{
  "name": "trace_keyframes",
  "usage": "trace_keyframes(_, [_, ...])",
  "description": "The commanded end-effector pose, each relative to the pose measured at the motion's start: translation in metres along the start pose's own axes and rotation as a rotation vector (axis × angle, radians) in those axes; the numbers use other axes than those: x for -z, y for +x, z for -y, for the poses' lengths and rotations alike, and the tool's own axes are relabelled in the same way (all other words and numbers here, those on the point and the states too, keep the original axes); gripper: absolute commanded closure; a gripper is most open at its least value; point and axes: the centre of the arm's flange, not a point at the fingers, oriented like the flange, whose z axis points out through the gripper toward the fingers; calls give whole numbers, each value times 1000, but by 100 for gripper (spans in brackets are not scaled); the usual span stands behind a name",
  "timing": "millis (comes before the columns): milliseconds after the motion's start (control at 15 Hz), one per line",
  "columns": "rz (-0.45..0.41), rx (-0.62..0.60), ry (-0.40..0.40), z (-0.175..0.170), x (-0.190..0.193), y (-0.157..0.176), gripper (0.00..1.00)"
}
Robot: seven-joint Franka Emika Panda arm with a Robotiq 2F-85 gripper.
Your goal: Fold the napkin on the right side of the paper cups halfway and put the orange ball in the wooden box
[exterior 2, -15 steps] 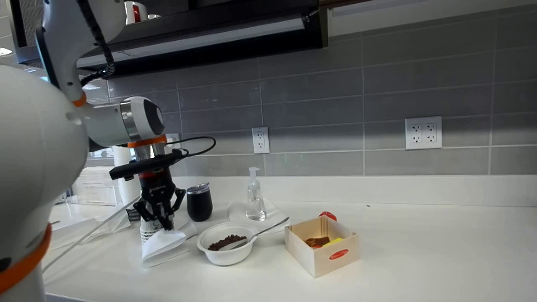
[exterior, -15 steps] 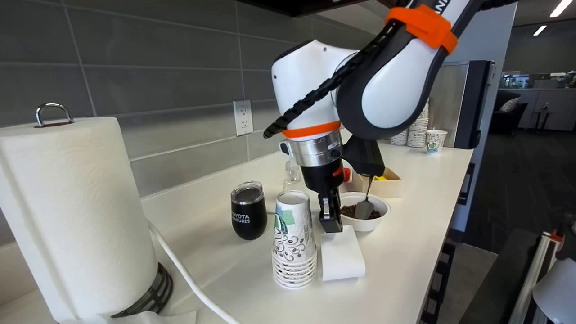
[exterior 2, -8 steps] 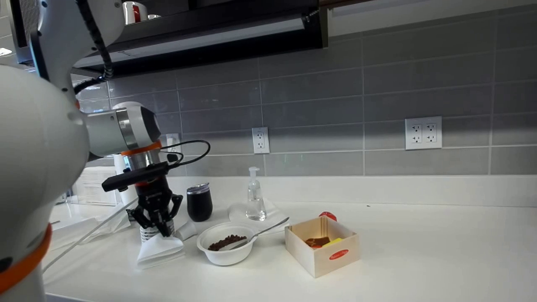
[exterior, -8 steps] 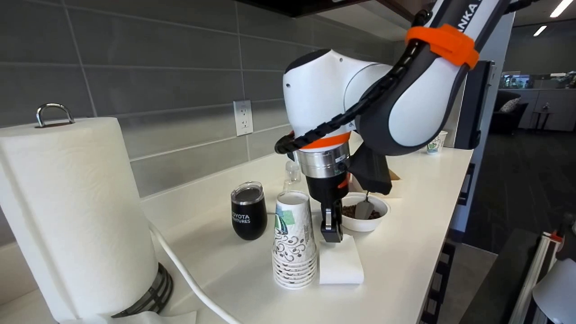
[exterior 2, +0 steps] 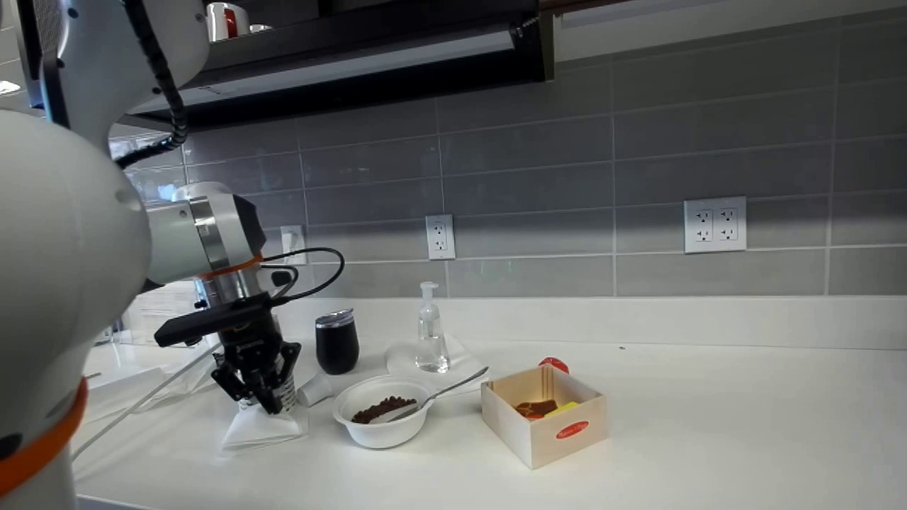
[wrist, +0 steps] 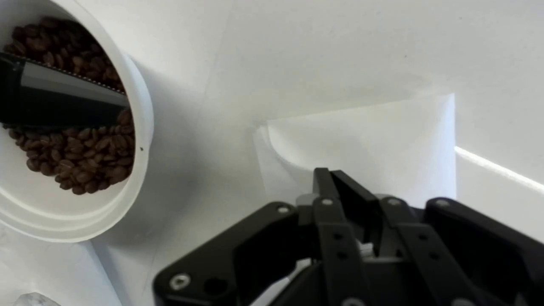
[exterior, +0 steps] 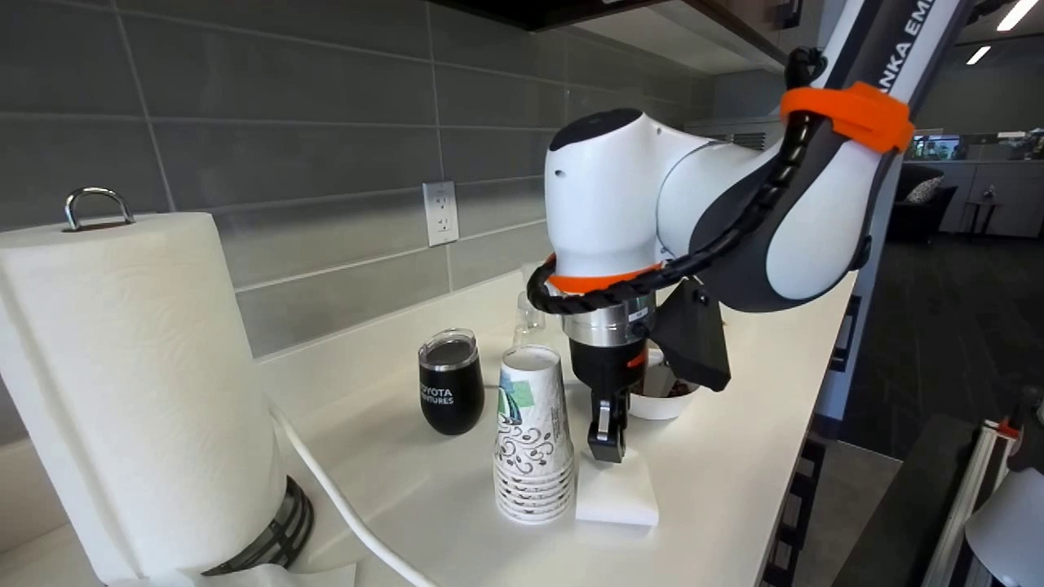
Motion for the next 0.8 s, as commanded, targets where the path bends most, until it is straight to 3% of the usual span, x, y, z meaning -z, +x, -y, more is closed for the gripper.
trace_keyframes(0, [-49, -26, -26, 6, -11, -7, 98])
trace_keyframes(333, [-72, -46, -69, 9, -12, -10, 98])
trace_keyframes(733, [-73, -46, -62, 17, -22, -13, 98])
